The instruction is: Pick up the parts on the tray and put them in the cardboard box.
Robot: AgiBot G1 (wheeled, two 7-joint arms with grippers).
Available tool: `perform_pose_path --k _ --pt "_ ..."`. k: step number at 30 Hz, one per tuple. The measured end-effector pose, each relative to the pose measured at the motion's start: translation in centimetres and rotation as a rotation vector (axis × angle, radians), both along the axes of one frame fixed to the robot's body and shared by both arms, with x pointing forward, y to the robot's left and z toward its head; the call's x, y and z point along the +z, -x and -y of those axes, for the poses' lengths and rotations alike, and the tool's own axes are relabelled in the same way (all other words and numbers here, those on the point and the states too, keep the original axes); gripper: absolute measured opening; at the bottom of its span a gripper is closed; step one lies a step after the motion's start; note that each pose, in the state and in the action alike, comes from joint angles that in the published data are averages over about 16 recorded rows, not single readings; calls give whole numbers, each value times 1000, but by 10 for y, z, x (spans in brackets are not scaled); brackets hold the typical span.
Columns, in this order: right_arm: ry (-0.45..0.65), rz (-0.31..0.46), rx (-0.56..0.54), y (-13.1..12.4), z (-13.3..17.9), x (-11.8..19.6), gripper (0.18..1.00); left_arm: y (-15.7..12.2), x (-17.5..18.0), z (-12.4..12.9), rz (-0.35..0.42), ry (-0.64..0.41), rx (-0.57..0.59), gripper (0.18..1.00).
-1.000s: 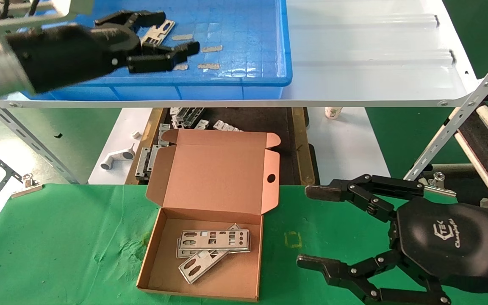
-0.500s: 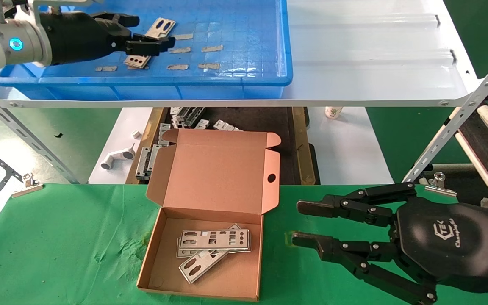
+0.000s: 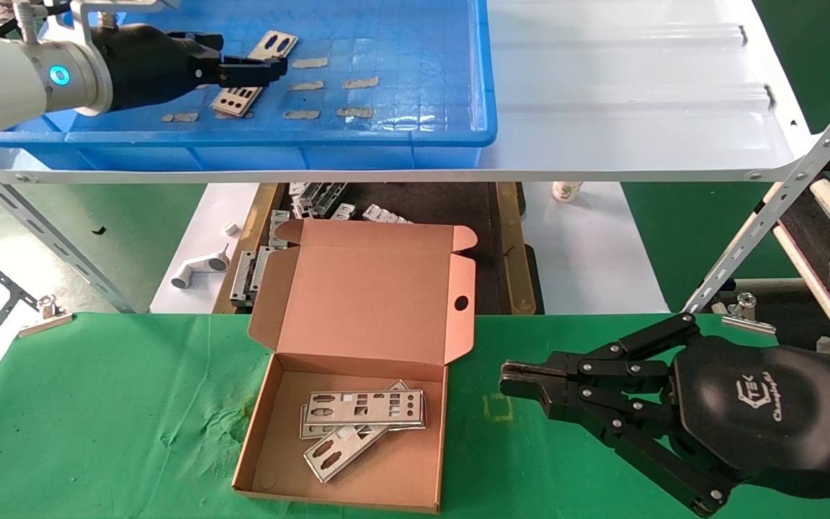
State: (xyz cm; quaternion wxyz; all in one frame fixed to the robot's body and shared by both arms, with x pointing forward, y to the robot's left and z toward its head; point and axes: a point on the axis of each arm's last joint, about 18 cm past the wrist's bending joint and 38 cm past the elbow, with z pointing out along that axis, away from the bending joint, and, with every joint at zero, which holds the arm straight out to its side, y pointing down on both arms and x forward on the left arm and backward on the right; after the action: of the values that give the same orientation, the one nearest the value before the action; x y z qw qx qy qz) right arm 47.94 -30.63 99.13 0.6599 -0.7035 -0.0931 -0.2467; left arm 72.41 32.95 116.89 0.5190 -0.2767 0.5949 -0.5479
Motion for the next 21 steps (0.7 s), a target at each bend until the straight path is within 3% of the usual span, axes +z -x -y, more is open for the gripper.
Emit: perform_pose_path --k 11,21 --pt "0 0 0 0 0 0 194 -6 -7 6 -25 26 5 913" --pt "0 0 0 0 0 0 191 -9 -11 6 -34 26 19 735"
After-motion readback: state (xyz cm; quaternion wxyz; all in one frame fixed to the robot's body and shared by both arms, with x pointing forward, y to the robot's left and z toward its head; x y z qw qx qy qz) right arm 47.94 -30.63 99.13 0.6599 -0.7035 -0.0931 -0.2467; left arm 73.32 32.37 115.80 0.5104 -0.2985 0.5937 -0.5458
